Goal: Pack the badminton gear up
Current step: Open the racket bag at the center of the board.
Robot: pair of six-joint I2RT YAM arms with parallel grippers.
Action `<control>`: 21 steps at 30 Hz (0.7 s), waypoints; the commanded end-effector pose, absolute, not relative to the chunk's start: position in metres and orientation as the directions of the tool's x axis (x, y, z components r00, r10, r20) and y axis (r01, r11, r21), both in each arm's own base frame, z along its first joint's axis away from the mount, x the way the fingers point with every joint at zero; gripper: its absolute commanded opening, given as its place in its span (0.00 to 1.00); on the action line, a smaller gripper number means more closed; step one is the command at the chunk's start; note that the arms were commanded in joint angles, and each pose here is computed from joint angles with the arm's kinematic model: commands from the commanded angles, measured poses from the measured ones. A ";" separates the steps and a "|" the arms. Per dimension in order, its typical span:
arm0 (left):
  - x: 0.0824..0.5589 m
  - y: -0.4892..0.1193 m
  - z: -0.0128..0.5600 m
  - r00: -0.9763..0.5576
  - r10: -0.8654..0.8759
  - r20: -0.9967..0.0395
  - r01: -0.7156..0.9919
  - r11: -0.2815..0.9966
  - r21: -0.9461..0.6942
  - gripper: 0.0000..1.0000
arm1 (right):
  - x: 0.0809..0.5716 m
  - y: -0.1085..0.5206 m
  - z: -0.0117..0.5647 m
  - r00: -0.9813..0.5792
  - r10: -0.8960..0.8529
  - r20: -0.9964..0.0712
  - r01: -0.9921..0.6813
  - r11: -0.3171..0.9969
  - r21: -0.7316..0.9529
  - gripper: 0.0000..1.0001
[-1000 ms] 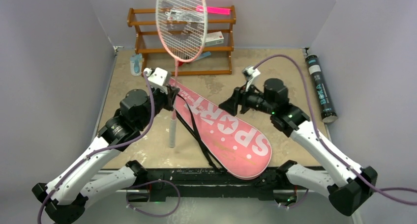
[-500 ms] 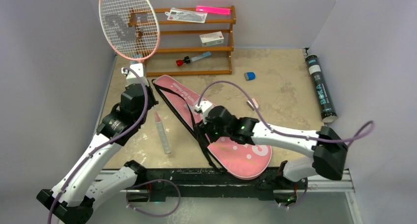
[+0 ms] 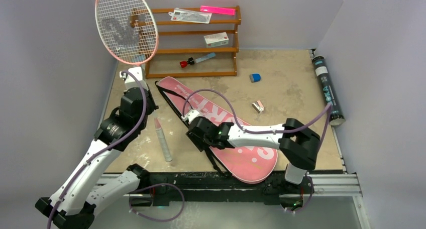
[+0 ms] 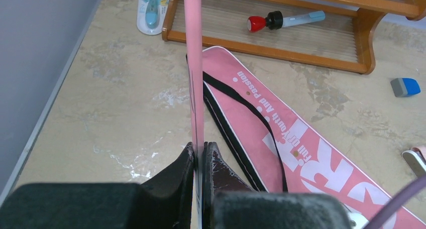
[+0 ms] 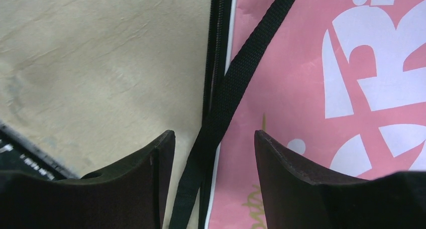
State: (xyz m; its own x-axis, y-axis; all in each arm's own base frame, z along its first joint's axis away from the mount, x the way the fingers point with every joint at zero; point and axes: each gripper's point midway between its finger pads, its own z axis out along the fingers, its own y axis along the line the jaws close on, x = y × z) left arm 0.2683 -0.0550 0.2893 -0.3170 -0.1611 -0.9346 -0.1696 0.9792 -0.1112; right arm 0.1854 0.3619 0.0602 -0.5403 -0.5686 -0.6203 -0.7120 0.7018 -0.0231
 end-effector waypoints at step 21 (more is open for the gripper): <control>0.272 -0.047 0.316 -0.200 -0.112 -0.973 -0.153 0.985 -0.082 0.00 | 0.227 0.361 0.072 -0.542 -0.506 -0.671 -0.602 0.791 -0.111 0.00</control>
